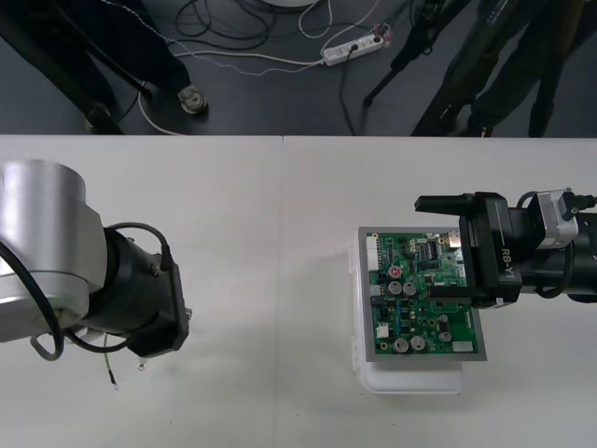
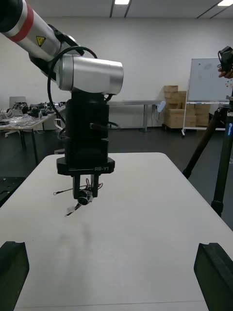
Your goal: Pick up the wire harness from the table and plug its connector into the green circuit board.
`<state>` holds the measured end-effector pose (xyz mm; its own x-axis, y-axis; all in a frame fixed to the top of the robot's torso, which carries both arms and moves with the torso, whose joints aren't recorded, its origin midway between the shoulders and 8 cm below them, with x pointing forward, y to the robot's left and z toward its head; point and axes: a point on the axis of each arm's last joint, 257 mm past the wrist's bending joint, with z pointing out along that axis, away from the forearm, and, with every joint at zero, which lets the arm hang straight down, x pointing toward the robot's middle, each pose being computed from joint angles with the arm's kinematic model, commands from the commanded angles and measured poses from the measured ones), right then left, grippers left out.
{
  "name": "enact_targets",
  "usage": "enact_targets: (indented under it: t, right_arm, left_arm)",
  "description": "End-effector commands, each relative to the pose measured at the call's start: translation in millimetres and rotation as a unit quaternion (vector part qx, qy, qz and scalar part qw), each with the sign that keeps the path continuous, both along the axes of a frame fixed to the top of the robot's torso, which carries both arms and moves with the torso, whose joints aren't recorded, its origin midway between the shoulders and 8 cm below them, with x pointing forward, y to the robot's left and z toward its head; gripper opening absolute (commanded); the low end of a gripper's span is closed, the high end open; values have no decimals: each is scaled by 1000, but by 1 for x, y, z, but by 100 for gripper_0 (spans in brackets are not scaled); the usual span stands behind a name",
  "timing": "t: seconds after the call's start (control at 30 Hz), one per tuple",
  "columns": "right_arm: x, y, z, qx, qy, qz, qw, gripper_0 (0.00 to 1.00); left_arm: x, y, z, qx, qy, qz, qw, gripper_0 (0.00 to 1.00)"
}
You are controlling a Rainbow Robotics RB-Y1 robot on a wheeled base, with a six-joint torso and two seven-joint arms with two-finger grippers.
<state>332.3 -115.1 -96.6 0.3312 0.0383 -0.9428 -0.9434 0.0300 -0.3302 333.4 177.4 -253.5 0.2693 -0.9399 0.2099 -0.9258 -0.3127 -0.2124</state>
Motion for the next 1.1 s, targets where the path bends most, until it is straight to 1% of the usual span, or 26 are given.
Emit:
enact_targets:
  t: [0.03,0.2,0.33,0.4,0.43,0.53,0.67,0.9,0.93,1.0,1.07,1.1]
  right_arm:
    - [1,-10,11,6,9,-4,1000,100]
    - [1,-10,12,6,16,-3,1000,100]
    - [1,-10,12,8,20,-2,1000,100]
    - [1,-10,13,9,21,-2,1000,100]
    - [0,-10,14,12,21,-1,1000,100]
    - [0,-10,15,12,21,-1,1000,100]
    - [0,-10,15,12,21,-1,1000,100]
    - [0,-9,16,14,21,0,1000,100]
    - [0,-9,17,15,22,1,1000,100]
    - [0,-10,17,15,23,1,1000,100]
    - [0,-9,19,16,22,2,1000,100]
    - [0,-9,19,16,22,2,1000,100]
  left_arm:
    - [19,5,24,-54,22,115,992,0]
    - [32,1,40,-108,42,160,980,0]
    - [44,-6,58,-168,57,198,964,0]
    - [47,-7,61,-178,57,204,961,0]
    - [56,-9,71,-211,64,226,949,0]
    - [61,-10,81,-250,81,250,932,0]
    - [65,-11,99,-316,117,285,897,0]
    - [74,-8,129,-425,182,330,823,0]
    - [74,-7,130,-431,187,331,818,0]
    - [74,-6,142,-464,207,338,792,0]
    - [75,-6,153,-489,218,337,775,0]
    - [74,-6,161,-508,231,335,759,0]
